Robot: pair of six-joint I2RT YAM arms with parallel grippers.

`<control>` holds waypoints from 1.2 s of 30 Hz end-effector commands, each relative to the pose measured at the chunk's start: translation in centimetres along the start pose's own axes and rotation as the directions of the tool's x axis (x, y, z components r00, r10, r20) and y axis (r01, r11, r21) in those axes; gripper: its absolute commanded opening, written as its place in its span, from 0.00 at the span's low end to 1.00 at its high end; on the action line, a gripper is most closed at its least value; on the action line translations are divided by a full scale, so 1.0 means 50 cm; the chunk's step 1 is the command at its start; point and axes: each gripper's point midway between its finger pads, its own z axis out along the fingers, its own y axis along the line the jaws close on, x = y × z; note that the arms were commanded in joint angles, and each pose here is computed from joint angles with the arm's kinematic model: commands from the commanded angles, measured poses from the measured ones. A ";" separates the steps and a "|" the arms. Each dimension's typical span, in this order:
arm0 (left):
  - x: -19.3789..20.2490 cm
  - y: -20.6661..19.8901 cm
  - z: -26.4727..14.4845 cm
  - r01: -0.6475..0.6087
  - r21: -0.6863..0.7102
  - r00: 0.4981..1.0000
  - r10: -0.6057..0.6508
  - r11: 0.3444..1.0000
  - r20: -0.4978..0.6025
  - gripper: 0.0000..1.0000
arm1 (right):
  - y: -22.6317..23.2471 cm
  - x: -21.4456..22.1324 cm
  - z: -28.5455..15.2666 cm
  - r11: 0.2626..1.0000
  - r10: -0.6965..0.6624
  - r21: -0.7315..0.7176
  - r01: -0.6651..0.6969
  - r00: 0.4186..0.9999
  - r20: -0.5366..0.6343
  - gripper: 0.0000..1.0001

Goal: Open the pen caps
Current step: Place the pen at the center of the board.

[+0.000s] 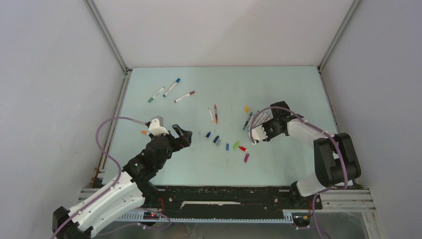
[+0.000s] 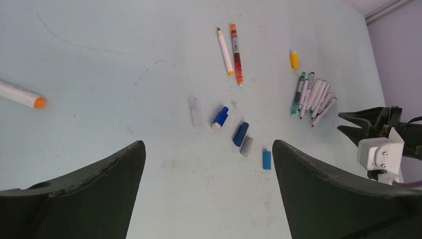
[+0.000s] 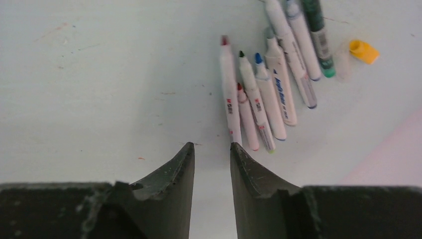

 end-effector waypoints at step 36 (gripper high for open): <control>-0.038 0.366 0.099 0.147 -0.834 0.929 -0.364 0.532 -0.068 0.68 | -0.063 -0.130 -0.323 0.208 0.776 -0.357 -0.910 -0.069 0.627 0.68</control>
